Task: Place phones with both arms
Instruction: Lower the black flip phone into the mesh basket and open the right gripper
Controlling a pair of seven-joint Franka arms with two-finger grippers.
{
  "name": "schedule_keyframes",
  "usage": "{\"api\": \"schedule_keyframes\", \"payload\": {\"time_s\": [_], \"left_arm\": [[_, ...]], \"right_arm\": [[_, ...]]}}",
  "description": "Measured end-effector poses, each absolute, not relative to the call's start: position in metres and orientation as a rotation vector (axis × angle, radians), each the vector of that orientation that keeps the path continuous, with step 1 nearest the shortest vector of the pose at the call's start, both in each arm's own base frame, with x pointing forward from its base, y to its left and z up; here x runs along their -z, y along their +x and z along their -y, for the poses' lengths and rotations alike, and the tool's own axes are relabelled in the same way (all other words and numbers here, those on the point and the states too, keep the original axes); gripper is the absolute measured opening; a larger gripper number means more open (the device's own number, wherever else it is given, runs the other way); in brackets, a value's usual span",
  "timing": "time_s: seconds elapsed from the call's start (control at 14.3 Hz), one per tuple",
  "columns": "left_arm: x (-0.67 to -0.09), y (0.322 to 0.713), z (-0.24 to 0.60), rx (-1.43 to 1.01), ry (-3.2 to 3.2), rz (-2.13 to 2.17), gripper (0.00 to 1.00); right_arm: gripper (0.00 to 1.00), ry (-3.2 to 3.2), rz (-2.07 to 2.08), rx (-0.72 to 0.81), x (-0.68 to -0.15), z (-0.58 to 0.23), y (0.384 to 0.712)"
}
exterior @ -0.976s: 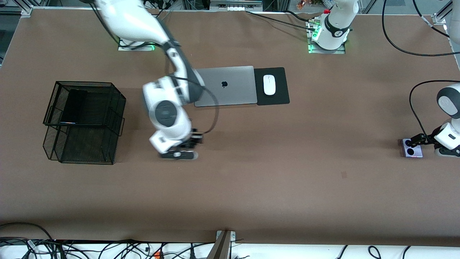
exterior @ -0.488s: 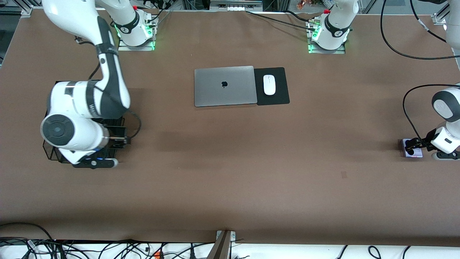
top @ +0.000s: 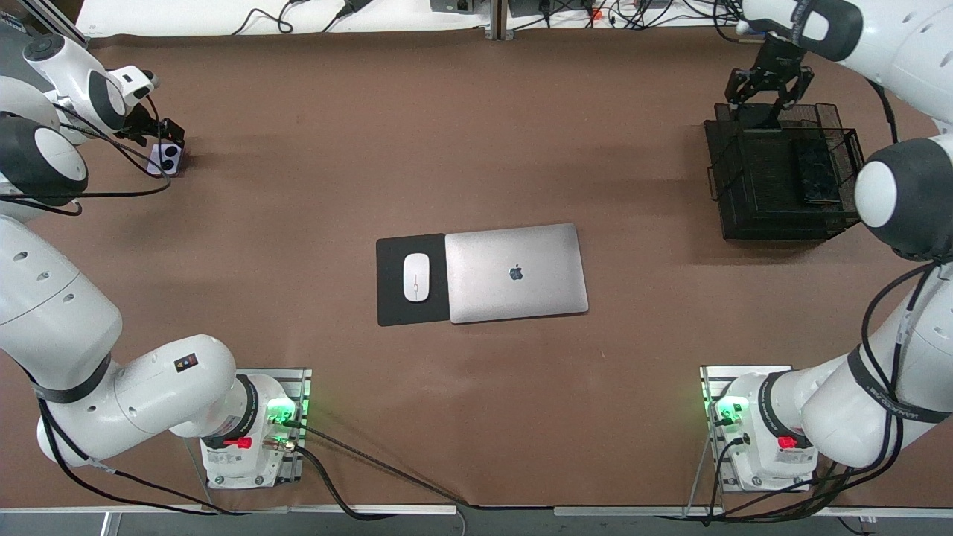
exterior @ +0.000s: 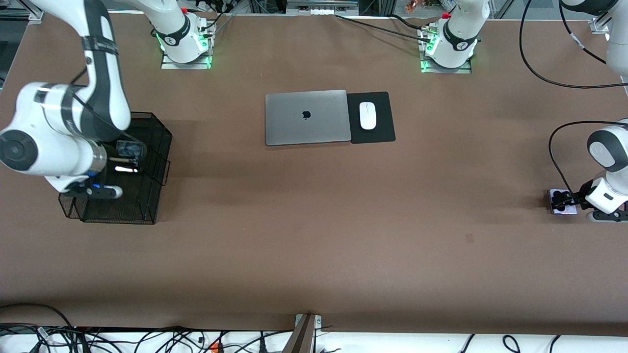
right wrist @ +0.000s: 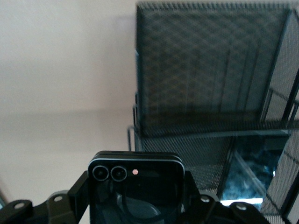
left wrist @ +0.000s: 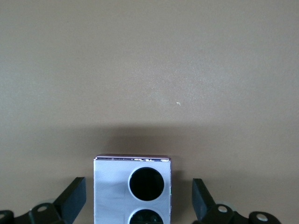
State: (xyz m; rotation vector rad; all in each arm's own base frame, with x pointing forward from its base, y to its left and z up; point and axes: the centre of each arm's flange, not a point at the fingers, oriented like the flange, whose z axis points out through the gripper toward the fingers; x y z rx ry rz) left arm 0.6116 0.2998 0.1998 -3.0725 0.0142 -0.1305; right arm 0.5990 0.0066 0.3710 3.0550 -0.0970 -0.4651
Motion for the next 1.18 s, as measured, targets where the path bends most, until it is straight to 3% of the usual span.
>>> {"api": "schedule_keyframes", "payload": {"time_s": [0.35, 1.18], "left_arm": [[-0.191, 0.610, -0.299, 0.084, -3.035, -0.111, 1.00], [-0.164, 0.607, -0.301, 0.090, -3.037, -0.116, 1.00]], "right_arm": [[0.80, 3.056, 0.138, 0.510, -0.348, 0.018, 0.568], [0.80, 3.035, 0.201, 0.500, -0.313, 0.042, 0.553]]}}
